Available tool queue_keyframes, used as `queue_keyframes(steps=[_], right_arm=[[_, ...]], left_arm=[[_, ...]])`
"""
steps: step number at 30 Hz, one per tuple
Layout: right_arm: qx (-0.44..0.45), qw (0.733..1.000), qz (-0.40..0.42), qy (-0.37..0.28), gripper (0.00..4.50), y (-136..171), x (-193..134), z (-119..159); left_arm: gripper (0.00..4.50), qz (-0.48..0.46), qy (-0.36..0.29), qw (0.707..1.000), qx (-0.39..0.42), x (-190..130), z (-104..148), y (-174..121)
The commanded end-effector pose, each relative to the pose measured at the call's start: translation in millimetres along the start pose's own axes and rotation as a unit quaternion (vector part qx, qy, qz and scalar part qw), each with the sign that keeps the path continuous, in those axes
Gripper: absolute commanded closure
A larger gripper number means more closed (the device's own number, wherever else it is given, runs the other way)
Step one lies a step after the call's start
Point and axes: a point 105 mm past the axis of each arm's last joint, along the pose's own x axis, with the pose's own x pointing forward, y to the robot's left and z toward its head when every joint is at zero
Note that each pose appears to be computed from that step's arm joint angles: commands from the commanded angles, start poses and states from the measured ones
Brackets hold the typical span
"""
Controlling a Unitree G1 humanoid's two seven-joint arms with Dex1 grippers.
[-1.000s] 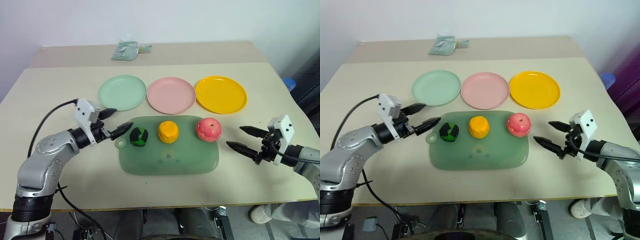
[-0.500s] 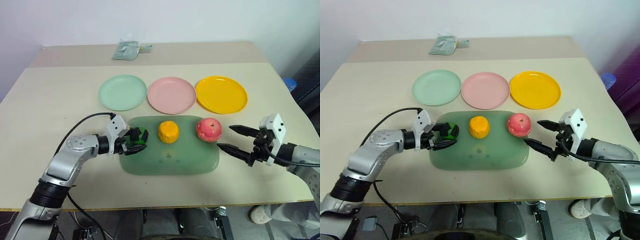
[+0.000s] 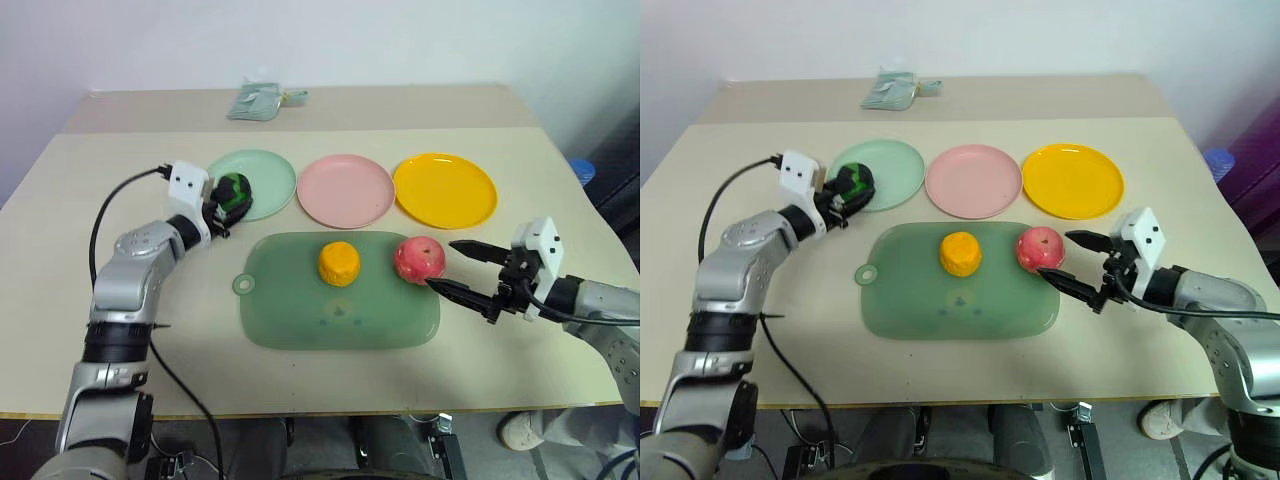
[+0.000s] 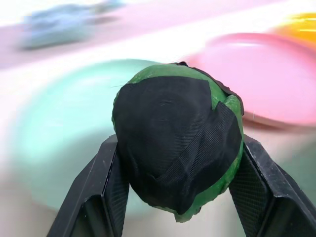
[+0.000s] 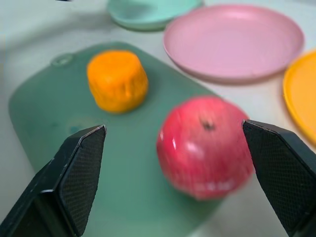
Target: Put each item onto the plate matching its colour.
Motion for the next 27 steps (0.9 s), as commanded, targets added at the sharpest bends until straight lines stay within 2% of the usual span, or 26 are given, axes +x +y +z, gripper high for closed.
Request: queue_keyframes(steps=[1, 4, 6, 12, 15, 17, 21, 27], right_arm=[[-0.021, 0.999, 0.010, -0.022, 0.00, 5.0, 7.0, 11.1], [-0.034, 0.999, 0.003, -0.036, 0.00, 5.3, 12.7, 18.4], [-0.030, 0.999, 0.005, -0.044, 0.00, 7.0, 16.1, 23.2], [-0.031, 0.997, 0.046, -0.047, 0.00, 32.8, 39.6, 31.2], [-0.067, 0.997, 0.017, -0.029, 0.00, 27.7, 50.4, 26.3], [-0.065, 0.998, -0.001, -0.024, 0.00, 19.2, 51.7, 23.4], [-0.072, 0.997, 0.016, -0.026, 0.00, 17.8, 51.6, 25.2], [-0.087, 0.996, -0.027, -0.001, 0.00, -10.4, 43.5, 22.8]], left_arm=[[1.80, 0.033, -0.001, 0.999, -0.016, 15.1, 4.2, 10.5], [0.94, 0.046, 0.004, 0.999, -0.014, 23.2, 5.6, 16.0], [0.03, 0.043, -0.012, 0.999, -0.009, 22.1, 12.8, 17.9], [0.03, 0.053, -0.057, 0.996, 0.036, -4.3, 23.2, 36.5], [0.03, 0.003, -0.080, 0.996, 0.050, -25.7, 25.7, 26.0], [0.03, -0.044, -0.084, 0.993, 0.066, -40.5, 23.0, 10.9], [0.03, -0.192, -0.055, 0.977, 0.070, -80.9, -0.5, -46.6], [0.03, -0.294, -0.006, 0.954, 0.063, -109.8, -29.7, -97.7]])
